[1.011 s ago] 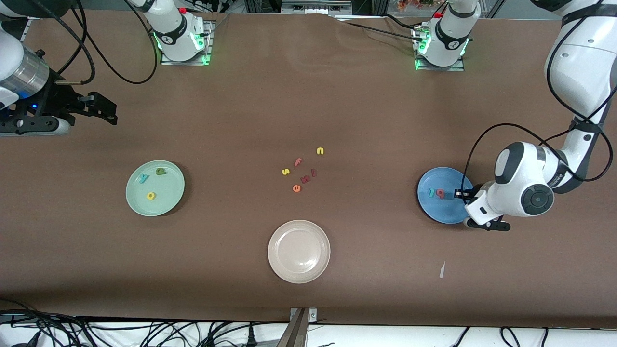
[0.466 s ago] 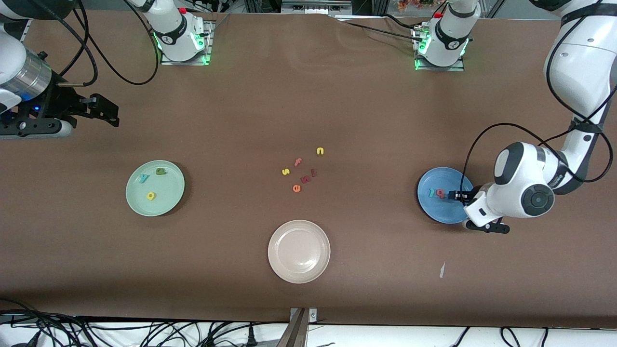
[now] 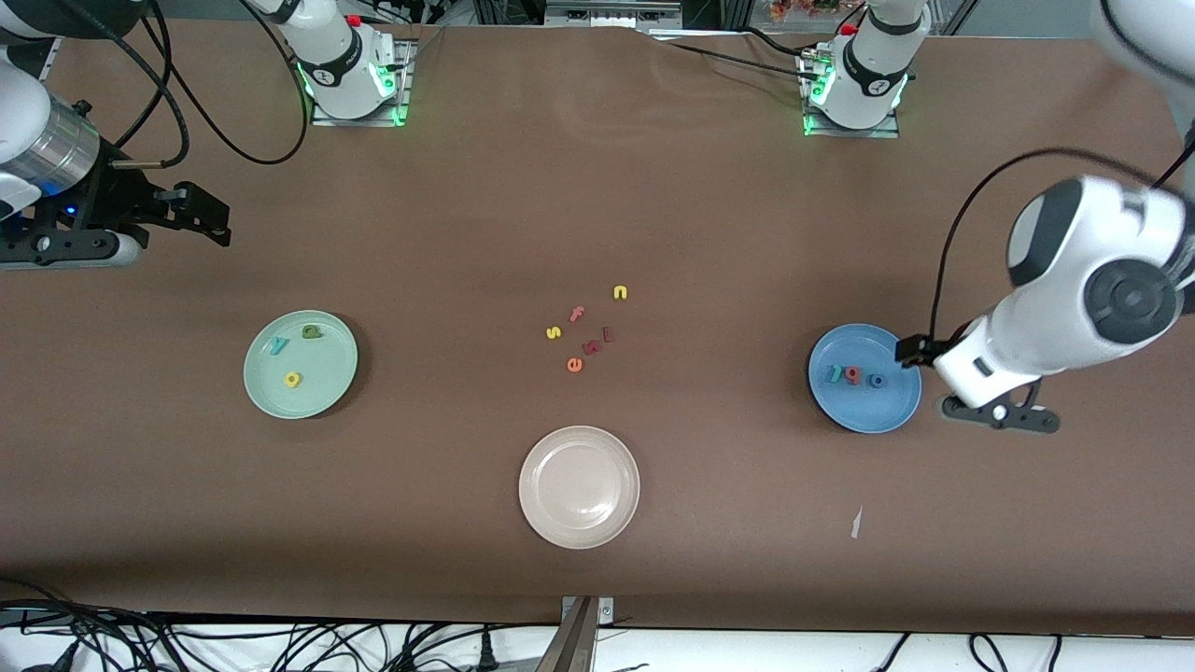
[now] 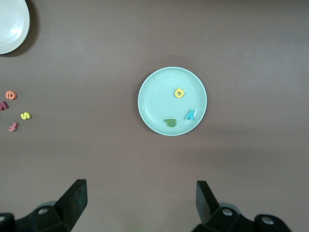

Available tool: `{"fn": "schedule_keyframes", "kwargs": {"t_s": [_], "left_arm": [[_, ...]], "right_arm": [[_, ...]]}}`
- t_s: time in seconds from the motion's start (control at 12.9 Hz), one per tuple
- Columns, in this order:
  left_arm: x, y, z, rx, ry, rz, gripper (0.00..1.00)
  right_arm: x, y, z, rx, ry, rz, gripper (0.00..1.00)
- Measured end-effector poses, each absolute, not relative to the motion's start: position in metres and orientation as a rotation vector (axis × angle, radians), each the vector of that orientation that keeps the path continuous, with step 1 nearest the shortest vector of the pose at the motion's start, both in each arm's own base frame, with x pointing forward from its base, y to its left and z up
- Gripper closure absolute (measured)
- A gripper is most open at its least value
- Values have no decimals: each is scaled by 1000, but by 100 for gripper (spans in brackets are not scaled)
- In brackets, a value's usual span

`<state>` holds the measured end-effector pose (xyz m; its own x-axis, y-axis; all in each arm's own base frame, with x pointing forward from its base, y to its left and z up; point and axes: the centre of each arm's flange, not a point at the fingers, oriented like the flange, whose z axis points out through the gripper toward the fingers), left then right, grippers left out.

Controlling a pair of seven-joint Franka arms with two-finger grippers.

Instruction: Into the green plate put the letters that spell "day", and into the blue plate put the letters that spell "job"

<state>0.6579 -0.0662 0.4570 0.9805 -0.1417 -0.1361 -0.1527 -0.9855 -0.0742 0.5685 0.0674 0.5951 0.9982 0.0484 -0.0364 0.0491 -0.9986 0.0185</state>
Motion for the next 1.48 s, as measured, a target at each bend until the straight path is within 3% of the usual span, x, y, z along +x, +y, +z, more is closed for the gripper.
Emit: {"fn": "schedule_keyframes", "kwargs": {"t_s": [0.23,0.47,1.09,1.48], "left_arm": [[647,-60,549,-3108,158,127,0],[635,-60,583,-3131,70,68,0],[561,-34,593,-3146,-92,70,0],[557,-31,590,-3145,-101,63,0]], "right_arm": [[569,67,595,3121,76,-57,0],[569,68,595,3121,76,-57,0],[569,68,595,3121,77,-59,0],[569,68,595,3121,77,-59,0]]}}
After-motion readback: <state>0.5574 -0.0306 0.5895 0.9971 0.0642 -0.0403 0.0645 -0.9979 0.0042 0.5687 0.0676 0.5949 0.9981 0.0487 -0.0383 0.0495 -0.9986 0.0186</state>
